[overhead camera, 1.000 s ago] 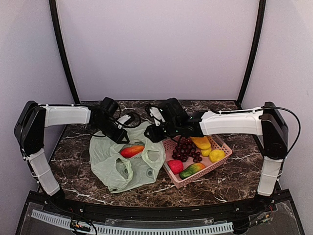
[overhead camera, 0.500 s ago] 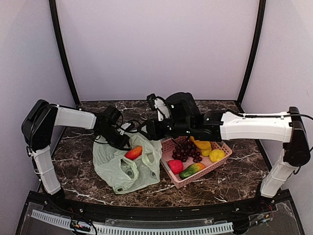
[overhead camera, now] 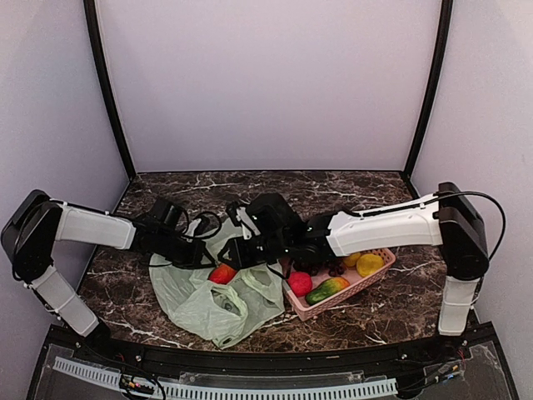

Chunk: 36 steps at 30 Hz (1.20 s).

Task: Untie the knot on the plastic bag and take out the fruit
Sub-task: Reach into the gripper in the takeout bag, then pick up the fake fruit from the takeout bag.

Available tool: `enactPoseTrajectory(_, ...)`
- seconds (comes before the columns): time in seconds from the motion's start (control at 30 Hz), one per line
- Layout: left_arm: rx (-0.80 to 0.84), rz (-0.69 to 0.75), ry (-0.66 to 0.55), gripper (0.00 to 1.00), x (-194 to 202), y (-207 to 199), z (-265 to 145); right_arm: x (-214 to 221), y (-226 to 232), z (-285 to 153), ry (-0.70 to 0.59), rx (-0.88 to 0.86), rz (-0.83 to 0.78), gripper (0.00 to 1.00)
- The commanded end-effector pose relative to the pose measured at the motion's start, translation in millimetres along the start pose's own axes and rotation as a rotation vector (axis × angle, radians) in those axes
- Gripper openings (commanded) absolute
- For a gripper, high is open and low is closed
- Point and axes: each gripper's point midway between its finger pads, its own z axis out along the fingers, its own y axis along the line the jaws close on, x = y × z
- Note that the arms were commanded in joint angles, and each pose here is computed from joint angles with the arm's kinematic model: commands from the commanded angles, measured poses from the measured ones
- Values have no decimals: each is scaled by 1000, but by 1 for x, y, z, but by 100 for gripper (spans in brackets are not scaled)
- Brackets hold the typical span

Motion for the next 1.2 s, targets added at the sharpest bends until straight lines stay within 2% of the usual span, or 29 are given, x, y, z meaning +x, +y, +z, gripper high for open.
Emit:
enactPoseTrajectory(0.0,47,-11,-66,1,-6,-13,-7,2,0,15,14,28,19,31)
enactPoseTrajectory(0.17,45,8,-64,1,-1,-11,-7,10,-27,35,35,158,54,31)
enactPoseTrajectory(0.4,43,19,-35,1,5,-6,1,21,-61,47,76,277,111,39)
enactPoseTrajectory(1.0,66,52,-13,1,19,-12,10,28,-76,82,129,258,112,67)
enactPoseTrajectory(1.1,72,54,-23,1,16,-15,9,32,-81,87,140,268,114,66)
enactPoseTrajectory(1.17,73,55,-30,1,14,-16,9,31,-82,88,139,268,113,57)
